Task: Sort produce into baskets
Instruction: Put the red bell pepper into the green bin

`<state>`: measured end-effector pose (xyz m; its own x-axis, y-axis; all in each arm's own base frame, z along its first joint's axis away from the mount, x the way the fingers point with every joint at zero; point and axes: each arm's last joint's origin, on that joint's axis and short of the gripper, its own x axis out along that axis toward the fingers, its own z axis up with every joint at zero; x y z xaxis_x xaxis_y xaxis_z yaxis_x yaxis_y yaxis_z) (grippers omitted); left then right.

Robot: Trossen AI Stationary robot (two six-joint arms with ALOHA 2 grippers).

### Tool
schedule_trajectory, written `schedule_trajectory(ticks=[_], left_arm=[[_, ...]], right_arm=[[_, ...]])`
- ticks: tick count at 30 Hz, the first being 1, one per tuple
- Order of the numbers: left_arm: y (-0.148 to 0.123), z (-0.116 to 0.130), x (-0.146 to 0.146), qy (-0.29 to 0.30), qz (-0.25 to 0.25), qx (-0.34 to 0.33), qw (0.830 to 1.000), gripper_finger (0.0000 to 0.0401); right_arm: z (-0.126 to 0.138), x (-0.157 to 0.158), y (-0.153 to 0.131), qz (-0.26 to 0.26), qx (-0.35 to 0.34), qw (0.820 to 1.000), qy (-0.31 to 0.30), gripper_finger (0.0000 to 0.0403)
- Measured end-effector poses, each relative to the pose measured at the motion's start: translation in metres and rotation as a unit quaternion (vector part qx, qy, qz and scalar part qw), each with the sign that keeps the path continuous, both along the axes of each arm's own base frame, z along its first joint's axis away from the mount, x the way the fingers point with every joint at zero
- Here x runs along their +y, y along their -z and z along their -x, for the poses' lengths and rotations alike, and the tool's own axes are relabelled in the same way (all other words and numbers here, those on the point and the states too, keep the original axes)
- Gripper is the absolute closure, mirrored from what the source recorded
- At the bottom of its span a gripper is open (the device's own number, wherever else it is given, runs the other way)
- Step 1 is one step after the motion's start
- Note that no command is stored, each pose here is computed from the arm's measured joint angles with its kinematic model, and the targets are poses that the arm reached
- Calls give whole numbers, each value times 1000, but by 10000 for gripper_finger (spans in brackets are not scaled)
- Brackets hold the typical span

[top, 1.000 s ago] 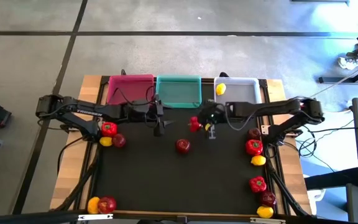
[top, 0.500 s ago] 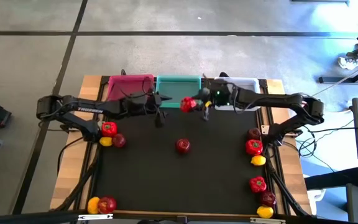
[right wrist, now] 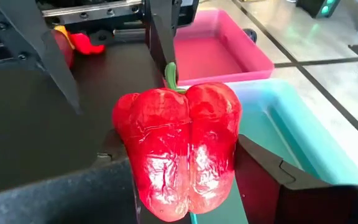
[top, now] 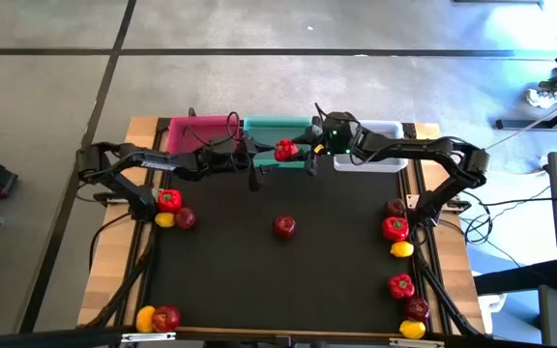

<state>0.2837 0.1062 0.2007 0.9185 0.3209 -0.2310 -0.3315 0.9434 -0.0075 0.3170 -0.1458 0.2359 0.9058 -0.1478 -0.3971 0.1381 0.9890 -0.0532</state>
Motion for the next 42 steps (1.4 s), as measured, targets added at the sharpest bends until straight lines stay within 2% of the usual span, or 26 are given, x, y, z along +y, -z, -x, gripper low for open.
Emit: schedule_trajectory(ticks=[10,14,19,30,42], left_arm=[[-4,4,9,-17,8,0,1000,116],[-4,3,4,33,-5,5,999,116],[-5,3,1,43,-15,8,999,118],[-22,12,2,48,-8,-13,999,188],[-19,12,0,64,-11,3,998,268]], right_arm=[[-2,1,-2,-9,-18,1000,-17,265],[-3,4,-3,-12,-22,999,-33,265],[-2,5,-2,-19,-21,998,-49,265],[-3,5,-3,-18,-22,998,-49,265],[-4,9,-3,-18,-24,998,-55,265]])
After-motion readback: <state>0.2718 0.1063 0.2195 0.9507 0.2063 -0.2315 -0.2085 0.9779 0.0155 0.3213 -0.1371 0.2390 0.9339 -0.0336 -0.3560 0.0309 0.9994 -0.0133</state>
